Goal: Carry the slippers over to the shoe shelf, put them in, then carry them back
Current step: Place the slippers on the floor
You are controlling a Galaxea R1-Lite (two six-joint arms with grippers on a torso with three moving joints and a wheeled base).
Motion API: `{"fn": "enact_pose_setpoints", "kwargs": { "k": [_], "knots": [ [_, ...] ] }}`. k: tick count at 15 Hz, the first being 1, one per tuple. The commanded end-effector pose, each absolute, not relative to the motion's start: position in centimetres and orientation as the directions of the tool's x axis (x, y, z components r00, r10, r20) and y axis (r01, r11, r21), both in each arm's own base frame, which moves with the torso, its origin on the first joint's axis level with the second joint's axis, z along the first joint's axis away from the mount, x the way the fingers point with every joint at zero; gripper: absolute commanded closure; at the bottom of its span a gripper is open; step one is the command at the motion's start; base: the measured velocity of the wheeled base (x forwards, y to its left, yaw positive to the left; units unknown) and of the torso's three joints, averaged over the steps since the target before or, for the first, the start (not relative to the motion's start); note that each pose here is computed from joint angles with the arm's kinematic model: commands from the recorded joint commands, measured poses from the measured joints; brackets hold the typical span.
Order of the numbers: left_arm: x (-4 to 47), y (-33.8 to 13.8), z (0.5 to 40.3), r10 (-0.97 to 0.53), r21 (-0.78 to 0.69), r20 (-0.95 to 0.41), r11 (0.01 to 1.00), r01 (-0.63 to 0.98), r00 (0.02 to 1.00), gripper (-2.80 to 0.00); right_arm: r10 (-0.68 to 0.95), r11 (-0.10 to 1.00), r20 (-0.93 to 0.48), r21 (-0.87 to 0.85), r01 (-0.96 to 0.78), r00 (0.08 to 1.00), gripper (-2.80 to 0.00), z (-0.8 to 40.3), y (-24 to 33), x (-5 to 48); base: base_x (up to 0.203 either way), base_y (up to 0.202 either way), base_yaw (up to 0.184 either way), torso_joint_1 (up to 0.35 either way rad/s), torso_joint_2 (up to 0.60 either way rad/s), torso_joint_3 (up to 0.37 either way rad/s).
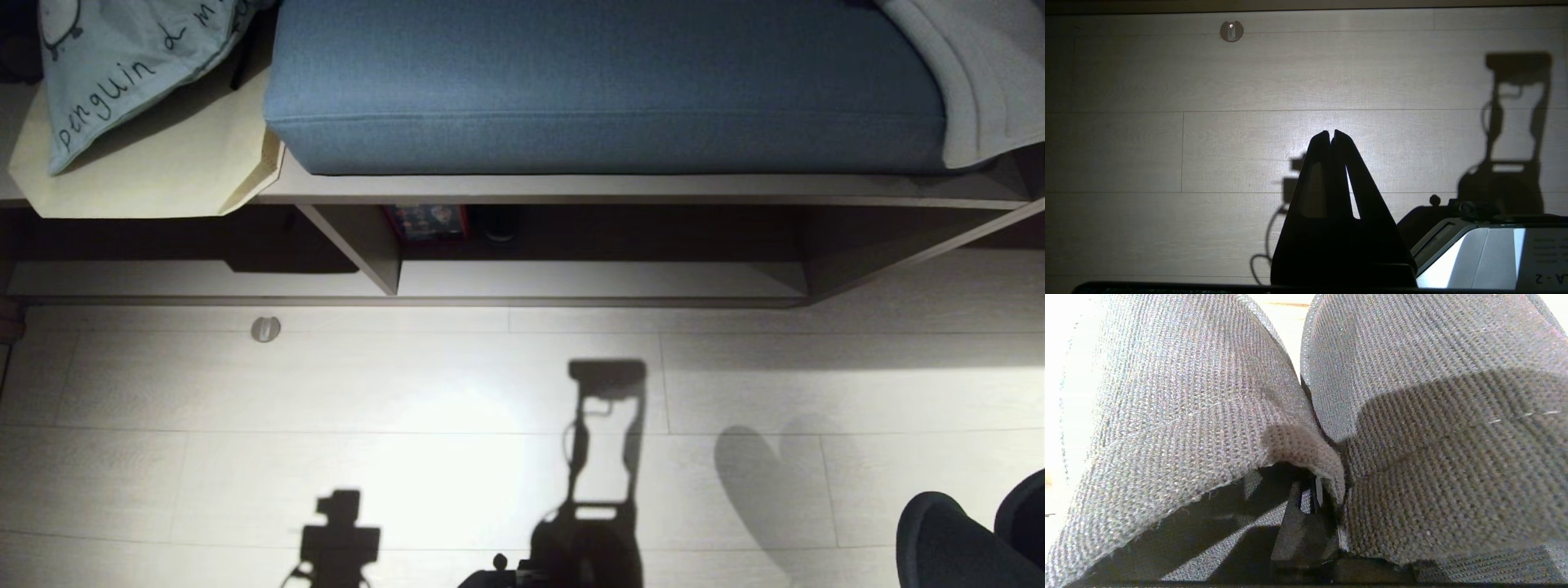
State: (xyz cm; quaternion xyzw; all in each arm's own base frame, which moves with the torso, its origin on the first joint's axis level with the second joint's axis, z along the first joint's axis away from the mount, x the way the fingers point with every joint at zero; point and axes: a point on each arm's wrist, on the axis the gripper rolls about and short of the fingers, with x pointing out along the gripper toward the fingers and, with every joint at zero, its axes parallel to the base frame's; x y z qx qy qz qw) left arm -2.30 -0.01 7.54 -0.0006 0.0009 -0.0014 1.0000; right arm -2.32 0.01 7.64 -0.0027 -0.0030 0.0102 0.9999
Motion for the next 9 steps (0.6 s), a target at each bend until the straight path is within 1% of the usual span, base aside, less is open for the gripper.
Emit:
{"fn": "enact_pose_setpoints", "kwargs": {
  "k": [1,9],
  "knots": [
    [-2.29,-0.01,7.54,-0.003,-0.002,-0.003,1.000,0.003,1.000,0.00,0.021,1.000,0.005,-0.006,-0.021,1.000,0.00,7.65,0.01,-2.30,0.000,0.000,0.000,0.002,0.00,0.203],
    [-2.29,-0.01,7.54,-0.003,-0.002,-0.003,1.000,0.003,1.000,0.00,0.021,1.000,0.005,-0.006,-0.021,1.000,0.00,7.65,0.01,-2.30,0.000,0.000,0.000,0.001,0.00,0.202]
  ]
}}
